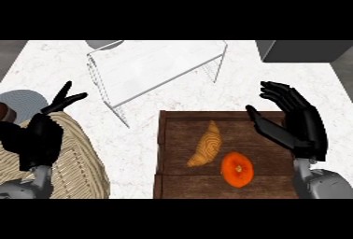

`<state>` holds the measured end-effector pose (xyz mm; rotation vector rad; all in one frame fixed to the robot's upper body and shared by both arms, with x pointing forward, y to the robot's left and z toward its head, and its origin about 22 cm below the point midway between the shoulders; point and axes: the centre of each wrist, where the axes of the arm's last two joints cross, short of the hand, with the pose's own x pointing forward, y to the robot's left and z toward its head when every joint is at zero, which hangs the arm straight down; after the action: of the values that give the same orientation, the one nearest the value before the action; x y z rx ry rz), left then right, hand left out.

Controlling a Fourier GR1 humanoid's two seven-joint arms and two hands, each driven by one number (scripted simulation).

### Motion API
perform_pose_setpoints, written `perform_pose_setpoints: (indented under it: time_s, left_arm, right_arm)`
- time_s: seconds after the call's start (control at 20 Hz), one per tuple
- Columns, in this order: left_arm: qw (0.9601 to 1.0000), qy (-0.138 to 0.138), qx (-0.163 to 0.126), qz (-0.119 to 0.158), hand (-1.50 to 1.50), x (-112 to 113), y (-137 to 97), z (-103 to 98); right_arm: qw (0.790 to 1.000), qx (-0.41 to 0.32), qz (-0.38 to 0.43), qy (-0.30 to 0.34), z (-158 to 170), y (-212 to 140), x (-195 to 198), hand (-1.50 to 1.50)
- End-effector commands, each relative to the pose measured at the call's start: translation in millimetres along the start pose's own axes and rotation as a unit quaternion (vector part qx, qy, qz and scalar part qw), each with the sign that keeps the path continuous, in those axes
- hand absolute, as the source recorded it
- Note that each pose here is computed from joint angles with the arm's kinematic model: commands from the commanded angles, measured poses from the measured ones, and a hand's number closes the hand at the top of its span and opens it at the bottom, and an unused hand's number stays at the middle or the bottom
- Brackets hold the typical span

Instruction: Pick the squash from the tray and place it in the tiered shelf

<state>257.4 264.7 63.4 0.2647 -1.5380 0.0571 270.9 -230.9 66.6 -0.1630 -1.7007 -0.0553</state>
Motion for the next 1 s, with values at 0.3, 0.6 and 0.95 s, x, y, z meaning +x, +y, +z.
perform_pose_setpoints:
  time_s: [0.3, 0.6, 0.95]
  left_arm:
    - [0.9997, -0.025, -0.005, -0.002, 0.00, -13.2, 15.3, 8.5]
    - [0.9995, -0.030, -0.005, 0.005, 0.00, 2.3, 21.8, -4.8]
    - [0.9989, -0.040, -0.022, 0.008, 0.00, 6.8, 15.5, -4.1]
  right_arm:
    - [0.992, 0.123, 0.026, -0.025, 46.0, -23.9, 64.7, -1.50]
    - [0.947, 0.237, 0.211, 0.044, 51.8, -15.1, 97.9, -1.50]
    - [0.857, 0.227, 0.456, 0.078, 59.2, -5.7, 134.1, -1.50]
